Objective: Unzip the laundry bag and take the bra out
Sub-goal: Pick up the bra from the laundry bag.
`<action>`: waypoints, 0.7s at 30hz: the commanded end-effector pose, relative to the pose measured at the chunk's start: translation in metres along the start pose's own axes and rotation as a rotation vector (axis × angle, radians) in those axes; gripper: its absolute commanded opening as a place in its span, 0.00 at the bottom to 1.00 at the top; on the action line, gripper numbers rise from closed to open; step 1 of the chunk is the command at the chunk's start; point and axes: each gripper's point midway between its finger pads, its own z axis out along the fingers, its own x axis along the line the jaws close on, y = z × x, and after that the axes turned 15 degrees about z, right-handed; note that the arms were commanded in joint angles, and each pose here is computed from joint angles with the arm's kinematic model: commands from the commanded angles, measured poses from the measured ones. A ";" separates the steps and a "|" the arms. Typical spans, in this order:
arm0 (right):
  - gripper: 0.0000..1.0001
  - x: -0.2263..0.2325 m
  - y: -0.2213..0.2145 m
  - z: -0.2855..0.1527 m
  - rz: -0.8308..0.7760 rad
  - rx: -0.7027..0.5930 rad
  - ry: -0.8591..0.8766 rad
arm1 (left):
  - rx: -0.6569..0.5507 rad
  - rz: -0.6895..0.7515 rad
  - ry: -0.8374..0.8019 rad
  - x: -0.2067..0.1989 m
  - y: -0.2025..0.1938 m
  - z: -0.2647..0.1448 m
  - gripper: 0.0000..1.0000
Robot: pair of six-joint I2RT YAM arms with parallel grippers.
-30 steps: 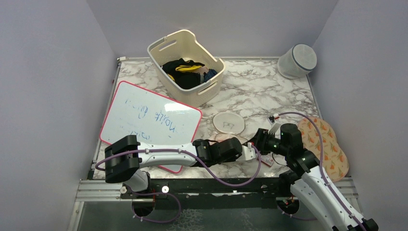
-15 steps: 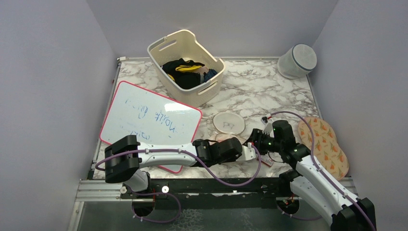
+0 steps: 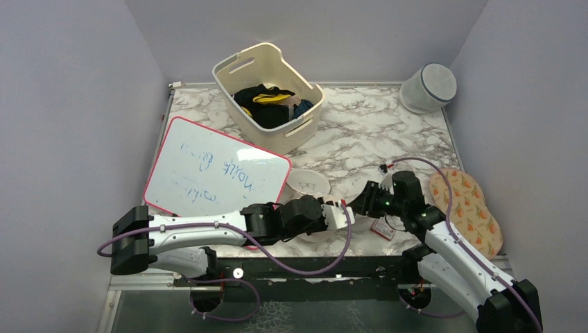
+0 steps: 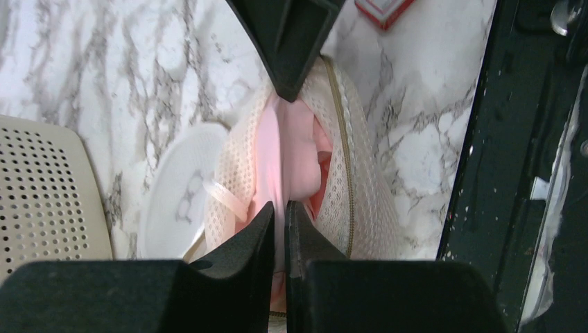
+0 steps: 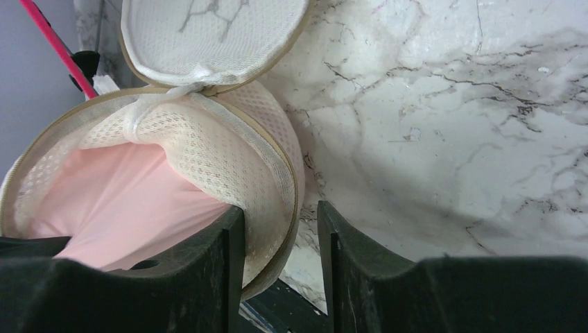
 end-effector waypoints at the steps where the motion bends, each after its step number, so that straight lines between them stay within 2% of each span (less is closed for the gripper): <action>1: 0.38 0.006 -0.001 0.002 -0.043 0.001 0.058 | -0.140 -0.106 0.214 0.042 0.035 -0.010 0.00; 6: 0.43 0.023 -0.016 -0.003 -0.042 0.078 0.167 | -0.150 -0.142 0.265 0.049 0.037 -0.002 0.00; 10: 0.44 0.013 -0.007 -0.007 -0.048 0.008 0.092 | -0.150 -0.179 0.309 0.054 0.034 -0.002 0.00; 12: 0.45 0.010 -0.003 -0.010 -0.038 -0.020 0.070 | -0.169 -0.229 0.341 0.058 0.034 -0.006 0.00; 17: 0.52 0.015 -0.008 -0.010 -0.038 -0.001 0.116 | -0.237 -0.411 0.398 0.059 0.027 -0.019 0.00; 21: 0.55 0.014 -0.012 -0.007 -0.034 0.022 0.120 | -0.301 -0.536 0.424 0.060 0.025 -0.025 0.00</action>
